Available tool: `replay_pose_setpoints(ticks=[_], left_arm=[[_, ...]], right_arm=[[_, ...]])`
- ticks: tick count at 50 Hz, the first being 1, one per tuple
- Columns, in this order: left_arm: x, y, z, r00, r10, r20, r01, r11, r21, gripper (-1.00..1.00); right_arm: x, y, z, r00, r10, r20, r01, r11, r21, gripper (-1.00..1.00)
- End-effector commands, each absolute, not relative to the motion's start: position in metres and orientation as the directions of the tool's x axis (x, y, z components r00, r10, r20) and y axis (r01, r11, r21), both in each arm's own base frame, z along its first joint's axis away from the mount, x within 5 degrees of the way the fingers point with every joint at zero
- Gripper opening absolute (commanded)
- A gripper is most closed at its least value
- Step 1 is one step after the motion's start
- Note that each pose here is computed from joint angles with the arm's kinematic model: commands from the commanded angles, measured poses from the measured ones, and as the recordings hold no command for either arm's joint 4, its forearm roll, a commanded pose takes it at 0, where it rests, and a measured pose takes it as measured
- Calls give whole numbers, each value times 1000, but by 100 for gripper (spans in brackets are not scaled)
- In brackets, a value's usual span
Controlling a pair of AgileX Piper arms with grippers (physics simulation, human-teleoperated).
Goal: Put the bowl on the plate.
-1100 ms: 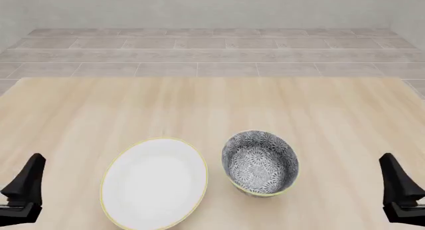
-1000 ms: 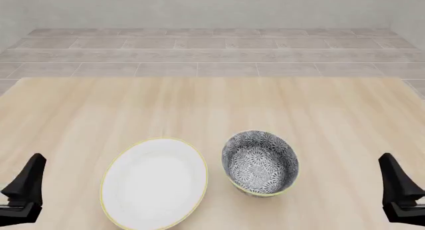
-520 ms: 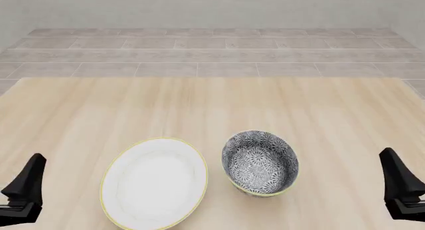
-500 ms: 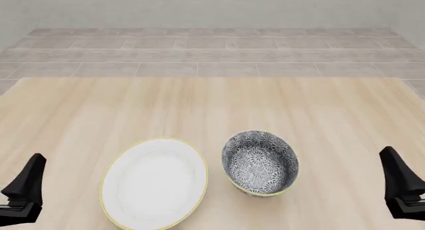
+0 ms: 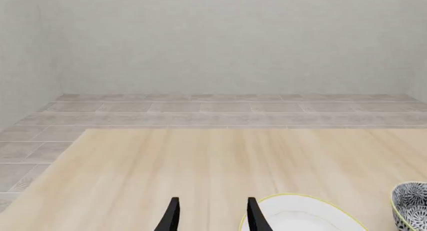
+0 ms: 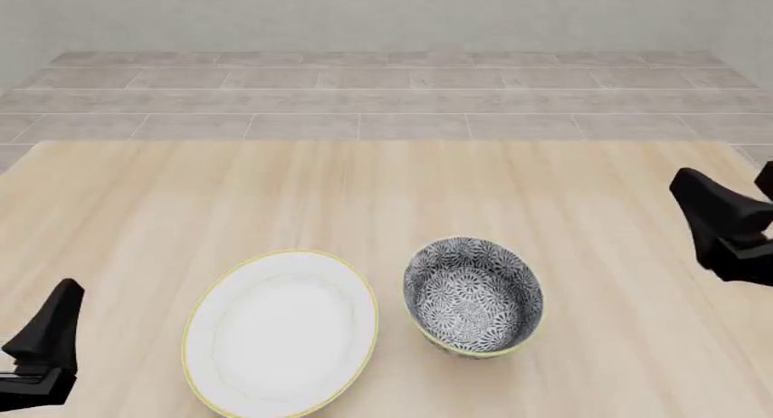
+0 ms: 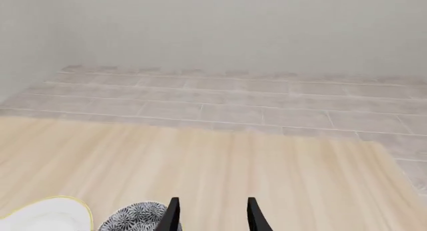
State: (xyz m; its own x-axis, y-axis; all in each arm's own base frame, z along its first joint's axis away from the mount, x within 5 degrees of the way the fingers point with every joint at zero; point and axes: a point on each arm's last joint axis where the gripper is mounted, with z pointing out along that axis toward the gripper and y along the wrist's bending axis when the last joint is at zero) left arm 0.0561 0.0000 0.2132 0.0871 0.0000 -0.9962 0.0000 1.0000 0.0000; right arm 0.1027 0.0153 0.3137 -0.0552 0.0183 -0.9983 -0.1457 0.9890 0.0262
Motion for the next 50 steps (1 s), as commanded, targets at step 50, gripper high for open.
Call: replay_pose_setpoints(ticks=[50], left_arm=[[56,0,213,87,0,-996,0,1000,0,100]], right_arm=[[228,85,284,-517,-24,-855,-271,953,137,100]])
